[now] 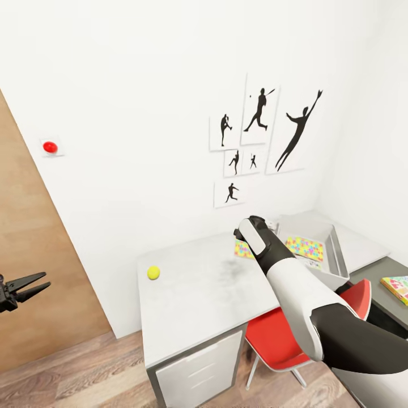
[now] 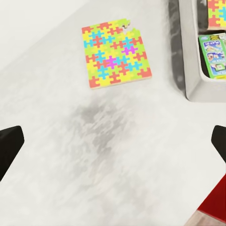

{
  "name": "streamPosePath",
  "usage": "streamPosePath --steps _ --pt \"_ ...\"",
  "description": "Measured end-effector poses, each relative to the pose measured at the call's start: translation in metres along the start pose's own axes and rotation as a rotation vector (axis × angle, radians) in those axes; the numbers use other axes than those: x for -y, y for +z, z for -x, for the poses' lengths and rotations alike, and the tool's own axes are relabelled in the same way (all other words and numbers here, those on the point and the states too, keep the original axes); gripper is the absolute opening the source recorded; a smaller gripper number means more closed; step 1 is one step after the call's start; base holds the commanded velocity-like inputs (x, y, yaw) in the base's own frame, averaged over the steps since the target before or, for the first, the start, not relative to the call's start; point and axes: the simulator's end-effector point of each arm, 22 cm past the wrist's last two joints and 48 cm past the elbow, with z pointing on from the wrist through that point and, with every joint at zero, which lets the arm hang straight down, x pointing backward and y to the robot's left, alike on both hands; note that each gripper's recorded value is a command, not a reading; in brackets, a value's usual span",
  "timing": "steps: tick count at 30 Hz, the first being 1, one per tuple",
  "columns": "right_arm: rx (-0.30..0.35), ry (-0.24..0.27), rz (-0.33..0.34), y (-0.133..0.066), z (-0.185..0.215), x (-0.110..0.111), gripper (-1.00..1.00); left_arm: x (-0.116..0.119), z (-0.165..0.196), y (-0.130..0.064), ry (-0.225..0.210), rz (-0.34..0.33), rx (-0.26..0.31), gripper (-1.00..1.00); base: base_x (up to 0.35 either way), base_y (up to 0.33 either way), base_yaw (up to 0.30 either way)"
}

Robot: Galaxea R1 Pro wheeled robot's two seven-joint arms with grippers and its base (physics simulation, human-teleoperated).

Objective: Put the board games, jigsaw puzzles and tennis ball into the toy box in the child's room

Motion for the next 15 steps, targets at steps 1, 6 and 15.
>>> streamPosePath --steps 1,6,15 --pt "-0.001 0.0 -0.001 0.001 -0.001 0.0 1.0 -0.001 -0.001 0.0 -0.002 0.0 -0.001 1.0 0.005 0.002 0.0" --pt "-0.01 -0.002 -0.002 0.005 -0.005 0.0 1.0 -0.004 -0.003 0.002 -0.008 0.005 -0.005 1.0 0.002 0.001 0.0" --pt "-0.024 -0.004 -0.011 0.015 -0.011 0.003 1.0 -0.011 -0.007 0.005 -0.021 0.011 -0.012 1.0 0.057 -0.056 0.0"
